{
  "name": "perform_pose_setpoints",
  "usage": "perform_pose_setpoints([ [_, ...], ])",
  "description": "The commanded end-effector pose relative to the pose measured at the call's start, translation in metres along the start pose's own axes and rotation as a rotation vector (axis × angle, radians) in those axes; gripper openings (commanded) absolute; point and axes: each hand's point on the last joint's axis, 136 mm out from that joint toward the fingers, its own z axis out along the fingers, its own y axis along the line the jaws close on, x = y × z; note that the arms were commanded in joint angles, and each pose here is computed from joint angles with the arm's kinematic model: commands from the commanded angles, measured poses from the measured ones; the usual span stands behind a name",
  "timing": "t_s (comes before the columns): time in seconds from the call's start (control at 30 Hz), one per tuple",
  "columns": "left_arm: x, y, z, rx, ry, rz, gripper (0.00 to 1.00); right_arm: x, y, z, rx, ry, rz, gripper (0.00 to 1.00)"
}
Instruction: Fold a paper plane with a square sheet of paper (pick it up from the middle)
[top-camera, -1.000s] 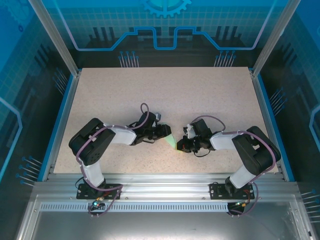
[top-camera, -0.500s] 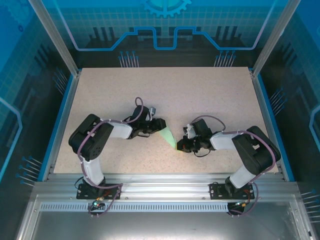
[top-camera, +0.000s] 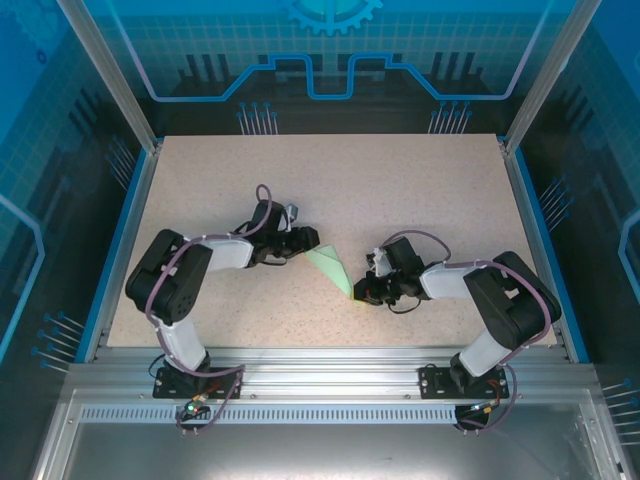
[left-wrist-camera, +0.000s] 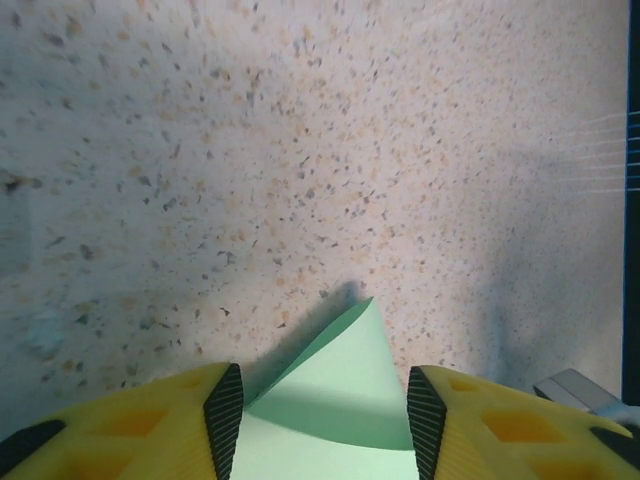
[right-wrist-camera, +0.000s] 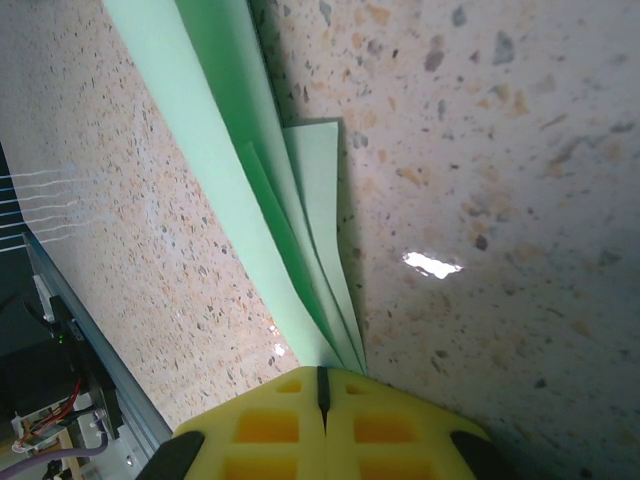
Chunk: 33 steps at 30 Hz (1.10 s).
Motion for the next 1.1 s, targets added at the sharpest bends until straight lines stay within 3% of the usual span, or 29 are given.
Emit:
perform_pose_setpoints([
  [0.0, -0.015, -0.018, -0.019, 0.006, -0.044, 0.041, 0.52, 0.03, -0.054, 0.002, 0.195, 0.086, 0.122, 0.04],
  [0.17, -0.005, -0.034, -0.027, 0.088, -0.051, 0.002, 0.52, 0.027, -0.052, 0.002, 0.191, 0.08, 0.117, 0.05],
  [0.43, 0.058, -0.075, -0.009, 0.163, 0.073, 0.092, 0.51, 0.026, -0.052, 0.003, 0.189, 0.077, 0.118, 0.05],
  [0.7, 0.082, -0.039, 0.023, 0.095, 0.119, 0.055, 0.5, 0.027, -0.053, 0.003, 0.191, 0.079, 0.118, 0.05],
  [1.07, 0.063, -0.001, 0.029, -0.006, 0.048, 0.004, 0.49, 0.037, -0.061, -0.001, 0.215, 0.093, 0.126, 0.05],
])
